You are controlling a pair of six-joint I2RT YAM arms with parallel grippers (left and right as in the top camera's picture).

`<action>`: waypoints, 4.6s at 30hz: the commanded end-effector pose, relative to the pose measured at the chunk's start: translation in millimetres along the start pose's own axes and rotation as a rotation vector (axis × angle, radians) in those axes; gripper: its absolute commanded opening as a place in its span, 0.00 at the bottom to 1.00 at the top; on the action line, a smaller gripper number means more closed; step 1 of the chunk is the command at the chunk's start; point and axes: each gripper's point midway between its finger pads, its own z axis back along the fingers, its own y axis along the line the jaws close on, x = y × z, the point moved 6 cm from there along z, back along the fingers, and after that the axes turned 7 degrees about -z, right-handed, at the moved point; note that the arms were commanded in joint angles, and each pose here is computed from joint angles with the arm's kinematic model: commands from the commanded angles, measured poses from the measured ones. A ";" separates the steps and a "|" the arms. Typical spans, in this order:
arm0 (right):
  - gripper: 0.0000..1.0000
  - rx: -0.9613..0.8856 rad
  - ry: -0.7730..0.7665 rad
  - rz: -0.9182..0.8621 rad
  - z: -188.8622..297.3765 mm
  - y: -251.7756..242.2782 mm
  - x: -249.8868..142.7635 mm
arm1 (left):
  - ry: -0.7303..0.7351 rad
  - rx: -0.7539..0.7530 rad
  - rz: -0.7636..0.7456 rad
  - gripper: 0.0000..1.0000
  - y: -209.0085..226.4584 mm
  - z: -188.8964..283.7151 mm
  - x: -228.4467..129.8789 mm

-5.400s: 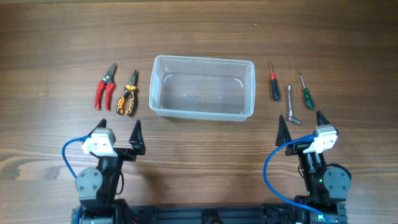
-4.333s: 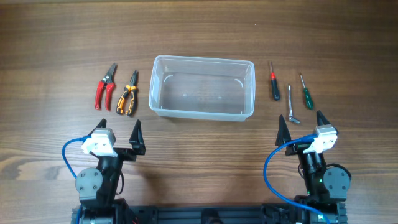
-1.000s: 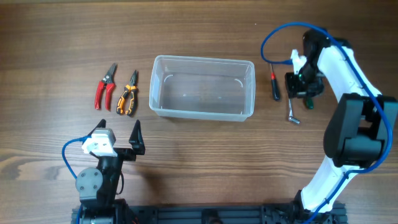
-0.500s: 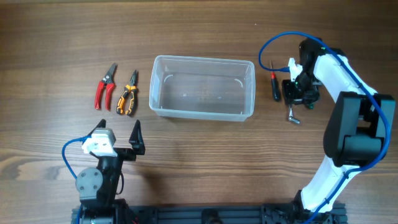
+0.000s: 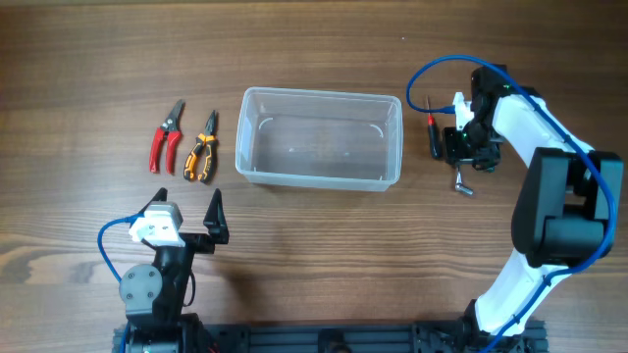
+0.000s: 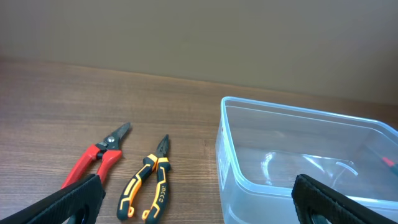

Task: Pack container
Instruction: 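Reach the right gripper to the silver socket wrench and grasp it, then carry the wrench into the container with the right gripper and release, then move the right gripper to the red-handled screwdriver and grasp it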

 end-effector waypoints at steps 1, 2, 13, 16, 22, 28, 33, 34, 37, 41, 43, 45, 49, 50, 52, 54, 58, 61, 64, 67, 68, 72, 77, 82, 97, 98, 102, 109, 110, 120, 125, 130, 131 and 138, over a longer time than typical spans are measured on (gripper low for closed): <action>0.17 -0.013 0.095 -0.011 -24.7 -2.8 -21.2 | -0.006 -0.004 -0.017 1.00 -0.8 0.1 -0.3; 0.13 -0.020 0.095 -0.011 -24.6 -3.6 -21.1 | -0.006 -0.004 -0.017 1.00 -0.8 0.1 -0.3; 0.04 -0.044 0.099 -0.009 -17.4 -6.0 -17.6 | -0.006 -0.004 -0.017 1.00 -0.8 0.1 -0.3; 0.04 -0.043 0.082 -0.005 -1.4 -5.5 -7.1 | -0.006 -0.004 -0.017 1.00 -0.8 0.1 -0.3; 0.04 -0.042 -0.130 0.017 95.5 -2.5 44.1 | -0.006 -0.004 -0.017 1.00 -0.8 0.1 -0.3; 0.04 0.067 -0.405 0.206 210.1 36.5 64.4 | -0.006 -0.004 -0.017 1.00 -0.8 0.1 -0.3; 0.04 0.183 -0.542 0.570 256.7 123.8 40.1 | -0.006 -0.004 -0.017 1.00 -0.8 0.1 -0.3; 0.04 0.208 -0.552 0.649 259.6 143.2 32.5 | -0.006 -0.004 -0.017 1.00 -0.8 0.1 -0.3; 0.04 0.254 -0.551 0.830 260.2 187.1 12.3 | -0.006 -0.004 -0.017 1.00 -0.8 0.1 -0.3; 0.04 0.257 -0.566 1.197 254.7 240.7 -18.6 | -0.006 -0.004 -0.017 1.00 -0.8 0.1 -0.3; 0.04 0.249 -0.570 1.305 249.5 252.6 -26.8 | -0.006 -0.004 -0.017 1.00 -0.8 0.1 -0.3; 0.04 0.248 -0.570 1.377 237.5 263.4 -31.7 | -0.006 -0.004 -0.017 1.00 -0.8 0.1 -0.3; 0.04 0.256 -0.500 1.393 192.7 270.9 -29.2 | -0.006 -0.004 -0.017 1.00 -0.8 0.1 -0.3; 0.04 0.258 -0.459 1.391 174.9 270.8 -29.0 | -0.006 -0.004 -0.017 1.00 -0.8 0.1 -0.3; 0.04 0.249 -0.398 1.383 146.6 269.6 -27.8 | -0.006 -0.004 -0.017 1.00 -0.8 0.1 -0.3; 0.04 0.255 -0.321 1.379 115.9 269.1 -28.2 | -0.006 -0.004 -0.017 1.00 -0.8 0.1 -0.3; 0.04 0.267 -0.166 1.363 57.6 267.2 -30.4 | -0.006 -0.004 -0.017 1.00 -0.8 0.1 -0.3; 0.04 0.271 -0.082 1.298 19.9 267.0 -29.2 | -0.006 -0.004 -0.017 1.00 -0.8 0.1 -0.3; 0.04 0.272 -0.043 1.246 1.2 267.1 -28.8 | -0.006 -0.004 -0.017 1.00 -0.8 0.1 -0.3; 0.05 0.272 -0.051 1.230 -3.0 268.9 -26.2 | -0.006 -0.004 -0.017 1.00 -0.8 0.1 -0.3; 0.33 0.272 -0.061 1.230 -2.7 269.8 -25.0 | -0.006 -0.004 -0.017 1.00 -0.8 0.1 -0.3; 0.71 0.272 -0.055 1.196 -1.9 269.7 -25.1 | -0.006 -0.004 -0.017 1.00 -0.8 0.1 -0.3; 0.71 0.302 -0.091 1.161 45.3 275.4 -22.7 | -0.006 -0.004 -0.017 1.00 -0.8 0.1 -0.3; 0.65 0.310 -0.272 1.006 137.1 284.2 -6.4 | -0.006 -0.004 -0.017 1.00 -0.8 0.1 -0.3; 0.55 0.013 -0.354 0.100 208.3 80.5 57.3 | -0.006 -0.004 -0.017 1.00 -0.8 0.1 -0.3; 0.46 0.004 -0.344 0.065 203.2 65.7 62.4 | -0.006 -0.004 -0.017 1.00 -0.8 0.1 -0.3; 0.36 -0.006 -0.318 0.040 185.6 54.3 72.7 | -0.006 -0.004 -0.017 1.00 -0.8 0.1 -0.3; 0.31 -0.031 -0.105 0.060 103.2 54.0 84.1 | -0.006 -0.004 -0.017 1.00 -0.8 0.1 -0.3; 0.31 -0.035 -0.069 0.065 90.2 53.7 83.9 | -0.006 -0.004 -0.017 1.00 -0.8 0.1 -0.3; 0.22 -0.023 0.029 0.094 47.8 55.3 84.4 | -0.006 -0.004 -0.017 1.00 -0.8 0.1 -0.3; 0.26 -0.023 0.030 0.090 46.0 55.3 85.0 | -0.006 -0.004 -0.017 1.00 -0.8 0.1 -0.3; 0.29 -0.027 0.042 0.090 42.5 54.7 84.2 | -0.006 -0.004 -0.017 1.00 -0.8 0.1 -0.3; 0.29 -0.028 0.047 0.090 42.0 54.6 83.4 | -0.006 -0.004 -0.017 1.00 -0.8 0.1 -0.3; 0.28 -0.035 0.130 0.086 10.4 51.1 62.8 | -0.006 -0.004 -0.017 1.00 -0.8 0.1 -0.3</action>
